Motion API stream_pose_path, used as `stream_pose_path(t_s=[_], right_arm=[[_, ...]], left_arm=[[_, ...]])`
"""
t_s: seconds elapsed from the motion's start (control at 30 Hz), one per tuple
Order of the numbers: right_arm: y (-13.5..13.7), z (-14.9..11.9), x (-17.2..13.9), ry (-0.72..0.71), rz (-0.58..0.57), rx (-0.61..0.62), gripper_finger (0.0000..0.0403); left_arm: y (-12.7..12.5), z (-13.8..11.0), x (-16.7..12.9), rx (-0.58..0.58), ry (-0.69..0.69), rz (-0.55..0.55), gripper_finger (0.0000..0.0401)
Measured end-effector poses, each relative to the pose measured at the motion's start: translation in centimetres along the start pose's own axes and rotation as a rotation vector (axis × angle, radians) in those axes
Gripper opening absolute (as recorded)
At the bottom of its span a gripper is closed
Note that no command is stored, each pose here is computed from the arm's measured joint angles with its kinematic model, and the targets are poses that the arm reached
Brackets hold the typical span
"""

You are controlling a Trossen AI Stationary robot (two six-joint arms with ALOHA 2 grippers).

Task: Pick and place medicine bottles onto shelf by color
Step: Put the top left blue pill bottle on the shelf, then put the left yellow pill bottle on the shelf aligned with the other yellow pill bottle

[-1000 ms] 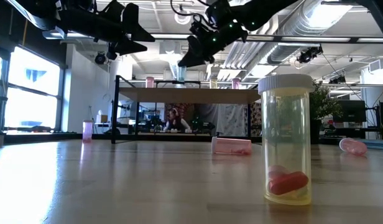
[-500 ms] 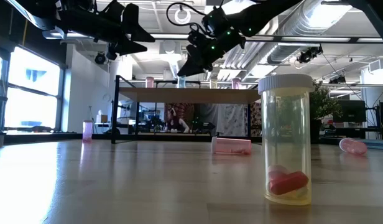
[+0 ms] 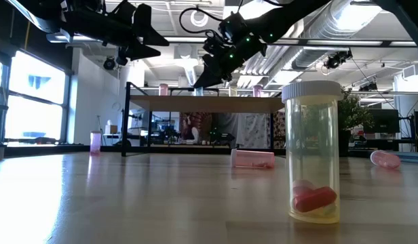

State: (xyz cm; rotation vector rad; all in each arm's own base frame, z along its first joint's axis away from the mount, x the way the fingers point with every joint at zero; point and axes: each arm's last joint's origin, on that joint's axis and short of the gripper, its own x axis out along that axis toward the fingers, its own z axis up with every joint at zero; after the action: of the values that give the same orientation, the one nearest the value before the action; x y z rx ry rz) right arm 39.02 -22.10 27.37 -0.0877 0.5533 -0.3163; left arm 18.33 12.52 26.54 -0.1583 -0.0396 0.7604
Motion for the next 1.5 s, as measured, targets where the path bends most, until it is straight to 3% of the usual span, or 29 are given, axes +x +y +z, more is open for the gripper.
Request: stream_pose_path(t_s=[0.57,0.93,1.5], right_arm=[[0.0,0.0,0.0,-0.003,-0.005,-0.001,0.0115],[-0.1,0.1,0.1,-0.017,-0.011,0.002,0.0165],[-0.8,1.4,-1.8,-0.065,-0.03,0.048,0.0168]], left_arm=[[0.0,0.0,0.0,0.0,0.0,0.001,0.0243],[0.0,0.0,0.0,0.0,0.0,0.001,0.0243],[0.1,-0.4,-0.1,0.016,0.043,0.007,0.0243]])
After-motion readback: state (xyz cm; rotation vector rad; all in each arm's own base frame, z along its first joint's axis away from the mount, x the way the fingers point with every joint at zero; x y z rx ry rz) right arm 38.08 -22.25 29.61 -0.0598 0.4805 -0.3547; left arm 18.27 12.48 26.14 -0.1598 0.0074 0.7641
